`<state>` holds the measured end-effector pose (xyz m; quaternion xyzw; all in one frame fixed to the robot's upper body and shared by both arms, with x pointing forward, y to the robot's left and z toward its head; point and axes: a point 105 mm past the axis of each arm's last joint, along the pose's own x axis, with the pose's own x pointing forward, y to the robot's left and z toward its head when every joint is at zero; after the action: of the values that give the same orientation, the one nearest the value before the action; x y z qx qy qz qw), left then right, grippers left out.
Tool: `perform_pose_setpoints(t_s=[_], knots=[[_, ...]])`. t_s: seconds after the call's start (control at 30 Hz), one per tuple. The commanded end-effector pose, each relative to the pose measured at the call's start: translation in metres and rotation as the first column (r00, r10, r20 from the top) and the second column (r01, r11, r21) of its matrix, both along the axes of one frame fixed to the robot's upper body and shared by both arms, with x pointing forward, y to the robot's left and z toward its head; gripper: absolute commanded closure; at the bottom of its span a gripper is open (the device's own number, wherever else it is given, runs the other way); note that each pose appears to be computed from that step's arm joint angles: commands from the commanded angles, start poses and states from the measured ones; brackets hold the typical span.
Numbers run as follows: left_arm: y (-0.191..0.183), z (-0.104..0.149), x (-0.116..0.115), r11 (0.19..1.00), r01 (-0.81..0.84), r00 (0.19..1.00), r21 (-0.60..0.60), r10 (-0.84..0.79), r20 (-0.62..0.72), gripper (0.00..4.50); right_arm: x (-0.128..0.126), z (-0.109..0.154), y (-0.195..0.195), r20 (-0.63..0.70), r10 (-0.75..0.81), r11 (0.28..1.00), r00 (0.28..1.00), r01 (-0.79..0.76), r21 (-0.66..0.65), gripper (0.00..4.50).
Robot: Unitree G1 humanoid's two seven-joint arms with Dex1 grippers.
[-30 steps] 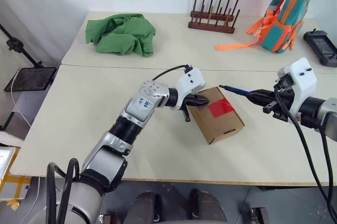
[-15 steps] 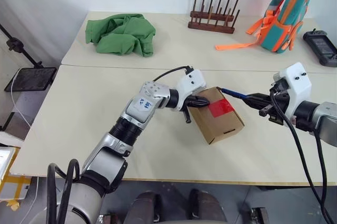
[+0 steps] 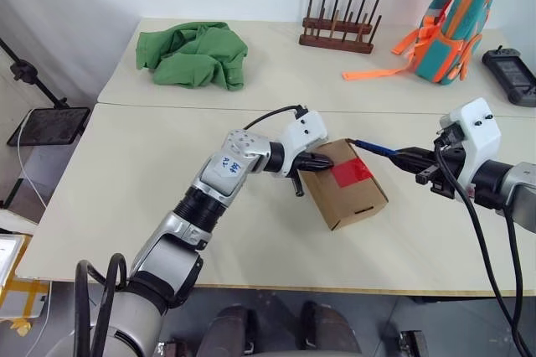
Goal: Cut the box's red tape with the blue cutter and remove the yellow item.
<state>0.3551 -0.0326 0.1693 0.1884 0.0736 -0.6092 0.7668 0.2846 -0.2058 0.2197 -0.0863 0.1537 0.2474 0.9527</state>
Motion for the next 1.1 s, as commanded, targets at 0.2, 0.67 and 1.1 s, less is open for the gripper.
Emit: perform_pose_setpoints(t_s=[0.2, 0.67, 1.1], knots=[[-0.002, 0.001, -0.003, 1.0, 0.01, 1.0, 0.003, -0.01, 0.011, 4.5, -0.006, 0.002, 0.002, 0.009, 0.012, 1.0, 1.0, -0.012, -0.01, 4.35], [0.006, -0.028, 0.003, 0.978, 0.01, 0.994, 0.206, -0.032, 0.106, 4.5, -0.015, -0.009, 0.007, -0.187, 0.048, 0.999, 0.981, -0.048, 0.005, 4.35], [0.004, -0.065, -0.003, 0.942, 0.087, 0.988, 0.324, -0.124, 0.093, 4.5, -0.009, 0.02, 0.008, -0.41, 0.072, 0.997, 0.909, -0.079, -0.002, 4.35]])
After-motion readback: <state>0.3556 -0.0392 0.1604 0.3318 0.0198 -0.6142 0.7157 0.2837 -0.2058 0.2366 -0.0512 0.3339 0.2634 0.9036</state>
